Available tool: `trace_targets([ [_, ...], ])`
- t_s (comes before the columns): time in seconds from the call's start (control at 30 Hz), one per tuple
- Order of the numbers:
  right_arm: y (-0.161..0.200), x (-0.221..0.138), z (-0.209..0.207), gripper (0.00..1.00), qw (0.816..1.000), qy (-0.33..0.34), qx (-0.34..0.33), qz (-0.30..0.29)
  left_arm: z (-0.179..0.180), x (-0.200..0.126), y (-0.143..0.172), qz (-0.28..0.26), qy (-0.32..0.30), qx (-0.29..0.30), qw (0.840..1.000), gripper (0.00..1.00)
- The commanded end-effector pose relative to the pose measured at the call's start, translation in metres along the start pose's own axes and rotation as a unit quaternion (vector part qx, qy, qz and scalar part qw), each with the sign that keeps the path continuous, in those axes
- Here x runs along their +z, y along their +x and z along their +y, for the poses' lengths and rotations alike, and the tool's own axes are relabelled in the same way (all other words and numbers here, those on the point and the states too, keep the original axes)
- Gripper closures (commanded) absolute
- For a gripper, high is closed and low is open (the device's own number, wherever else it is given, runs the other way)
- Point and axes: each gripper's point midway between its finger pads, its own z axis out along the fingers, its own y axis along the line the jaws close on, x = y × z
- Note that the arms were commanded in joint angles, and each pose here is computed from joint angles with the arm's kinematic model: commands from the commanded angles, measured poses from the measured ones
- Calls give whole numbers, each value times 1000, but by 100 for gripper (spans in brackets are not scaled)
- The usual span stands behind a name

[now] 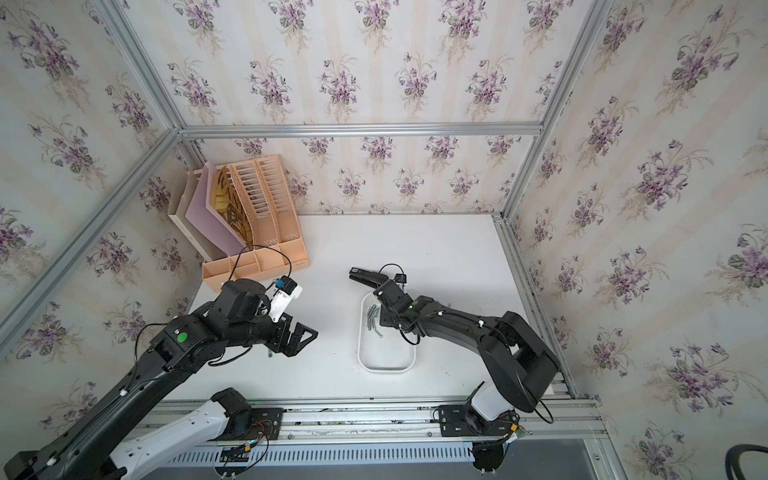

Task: Take out the screws from the storage box
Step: Pick up the screw from the storage box.

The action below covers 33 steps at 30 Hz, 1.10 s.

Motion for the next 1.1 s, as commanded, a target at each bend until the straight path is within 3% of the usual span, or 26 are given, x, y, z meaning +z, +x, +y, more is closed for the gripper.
trace_targets([
  [0.0, 6, 8, 3, 68, 1000, 0, 5, 19, 1, 0, -1, -2, -4, -1, 1000, 1],
  [0.47, 10, 34, -4, 69, 998, 46, -4, 50, 0, 0, -1, -3, -1, 0, 1000, 1],
  [0.73, 6, 34, -12, 65, 997, 53, 5, 47, 0, -1, -1, -5, -1, 1, 1000, 1],
  [0.87, -3, 26, -14, 54, 998, 61, 3, 28, 0, 0, -1, -3, -1, 0, 1000, 1],
  [1.07, -5, 30, -16, 55, 997, 66, 1, 32, 0, -1, -1, -4, -1, 0, 1000, 1],
])
